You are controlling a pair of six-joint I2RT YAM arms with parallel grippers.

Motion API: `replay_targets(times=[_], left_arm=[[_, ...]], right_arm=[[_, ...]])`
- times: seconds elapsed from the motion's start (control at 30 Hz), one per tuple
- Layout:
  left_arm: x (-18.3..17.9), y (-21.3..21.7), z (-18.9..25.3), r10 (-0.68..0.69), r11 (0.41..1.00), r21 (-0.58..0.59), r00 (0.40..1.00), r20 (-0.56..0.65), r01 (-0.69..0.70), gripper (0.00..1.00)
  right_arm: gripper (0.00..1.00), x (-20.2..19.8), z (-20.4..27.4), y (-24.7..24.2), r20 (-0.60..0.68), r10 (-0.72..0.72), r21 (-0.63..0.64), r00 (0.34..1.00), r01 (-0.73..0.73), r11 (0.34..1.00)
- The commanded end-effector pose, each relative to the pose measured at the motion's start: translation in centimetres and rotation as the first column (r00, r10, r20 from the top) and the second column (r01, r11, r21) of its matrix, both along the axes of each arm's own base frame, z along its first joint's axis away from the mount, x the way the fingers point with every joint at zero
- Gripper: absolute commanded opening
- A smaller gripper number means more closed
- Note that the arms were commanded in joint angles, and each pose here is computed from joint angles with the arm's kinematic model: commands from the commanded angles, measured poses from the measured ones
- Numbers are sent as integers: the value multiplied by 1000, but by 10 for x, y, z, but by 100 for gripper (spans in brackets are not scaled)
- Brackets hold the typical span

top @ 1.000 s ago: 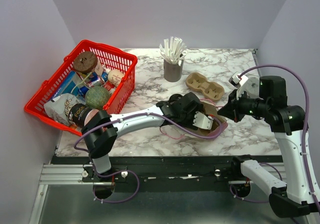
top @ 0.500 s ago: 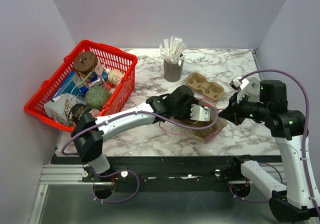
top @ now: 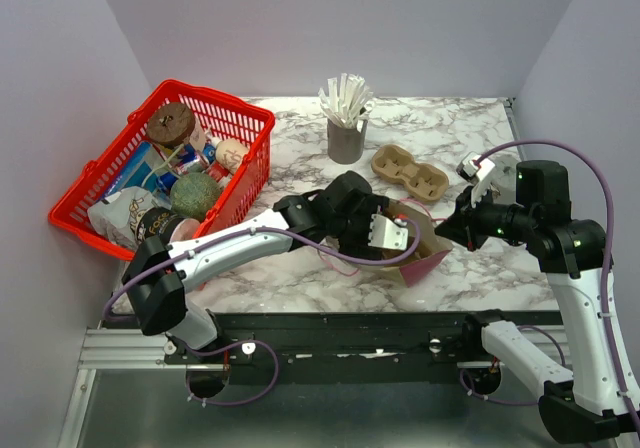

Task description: Pack the takeout coffee

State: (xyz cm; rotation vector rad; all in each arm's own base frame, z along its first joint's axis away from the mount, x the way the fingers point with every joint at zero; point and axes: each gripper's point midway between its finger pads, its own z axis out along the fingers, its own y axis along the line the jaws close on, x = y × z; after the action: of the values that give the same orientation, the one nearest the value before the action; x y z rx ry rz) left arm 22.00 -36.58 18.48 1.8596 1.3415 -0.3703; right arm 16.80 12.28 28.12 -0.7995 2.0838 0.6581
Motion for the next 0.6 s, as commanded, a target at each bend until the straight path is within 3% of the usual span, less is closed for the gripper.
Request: replay_targets(times=[0.0,0.57], left_arm=[[5,-9,-9,-84,996,46,996,44,82,89],[30,-30,-42,-276,949,220,934,227,226,94]], right_arm=[[1,-3,7,6,31,55,16,998,-56,998],[1,-13,15,22,-2,150,95,989,-150,984]])
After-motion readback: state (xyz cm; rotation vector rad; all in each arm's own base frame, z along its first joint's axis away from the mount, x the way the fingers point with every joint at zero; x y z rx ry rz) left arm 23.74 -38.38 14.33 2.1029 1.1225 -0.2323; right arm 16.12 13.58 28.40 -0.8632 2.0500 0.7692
